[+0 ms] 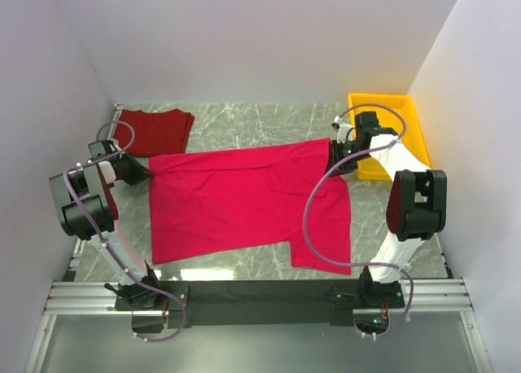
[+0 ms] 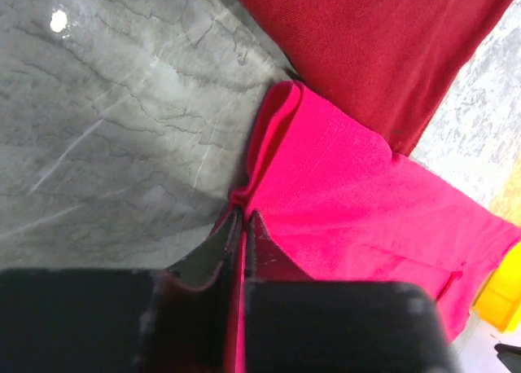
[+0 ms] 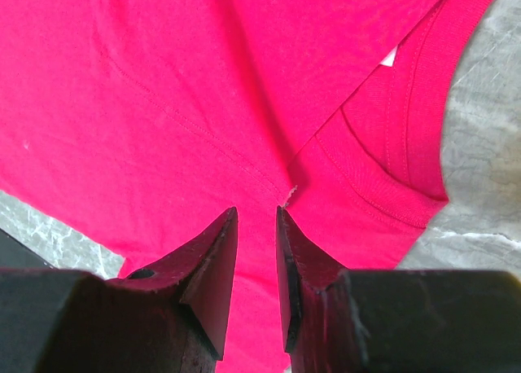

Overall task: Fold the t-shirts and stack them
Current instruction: Fold the tshirt

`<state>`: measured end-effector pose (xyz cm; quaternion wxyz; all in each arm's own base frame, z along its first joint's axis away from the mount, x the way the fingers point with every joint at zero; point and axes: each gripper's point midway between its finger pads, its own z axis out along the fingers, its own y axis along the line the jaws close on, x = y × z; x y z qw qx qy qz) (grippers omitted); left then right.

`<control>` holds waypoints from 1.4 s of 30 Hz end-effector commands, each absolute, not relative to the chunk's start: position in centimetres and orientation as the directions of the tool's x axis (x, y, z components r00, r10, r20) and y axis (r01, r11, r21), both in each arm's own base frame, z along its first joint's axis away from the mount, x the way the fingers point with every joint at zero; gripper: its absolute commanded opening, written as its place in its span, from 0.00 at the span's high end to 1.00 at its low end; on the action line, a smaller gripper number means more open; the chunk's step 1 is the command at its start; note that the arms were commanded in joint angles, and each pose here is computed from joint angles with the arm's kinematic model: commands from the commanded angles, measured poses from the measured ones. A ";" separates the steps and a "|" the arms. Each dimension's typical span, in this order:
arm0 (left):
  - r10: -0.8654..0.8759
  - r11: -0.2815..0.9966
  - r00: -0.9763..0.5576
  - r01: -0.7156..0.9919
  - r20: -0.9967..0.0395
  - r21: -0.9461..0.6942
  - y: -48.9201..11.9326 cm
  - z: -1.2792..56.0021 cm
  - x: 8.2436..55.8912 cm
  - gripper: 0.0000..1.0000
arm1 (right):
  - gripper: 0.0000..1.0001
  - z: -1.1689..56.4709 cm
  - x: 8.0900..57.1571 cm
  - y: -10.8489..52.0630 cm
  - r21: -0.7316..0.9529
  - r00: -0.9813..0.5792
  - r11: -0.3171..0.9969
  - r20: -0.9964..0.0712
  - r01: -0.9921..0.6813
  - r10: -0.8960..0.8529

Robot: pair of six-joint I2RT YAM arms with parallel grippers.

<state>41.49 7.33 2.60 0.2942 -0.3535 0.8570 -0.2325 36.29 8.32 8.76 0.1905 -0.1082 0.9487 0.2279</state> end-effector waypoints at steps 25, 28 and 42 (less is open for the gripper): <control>-0.735 0.674 -0.285 -0.401 -0.615 -0.620 7.1 18.2 32.1 0.01 | 0.52 11.2 25.4 5.4 -0.110 0.072 -0.016 -0.534 -0.994 -0.842; -0.795 0.605 -0.382 -0.429 -0.472 -0.671 4.3 15.6 29.9 0.07 | 0.52 9.6 22.7 4.3 -0.074 0.157 -0.138 -0.477 -0.988 -0.865; -0.907 0.398 -0.409 -0.763 -0.096 -0.509 -0.5 9.5 22.0 0.06 | 0.53 4.1 19.9 2.8 -0.053 0.206 -0.201 -0.395 -0.978 -0.895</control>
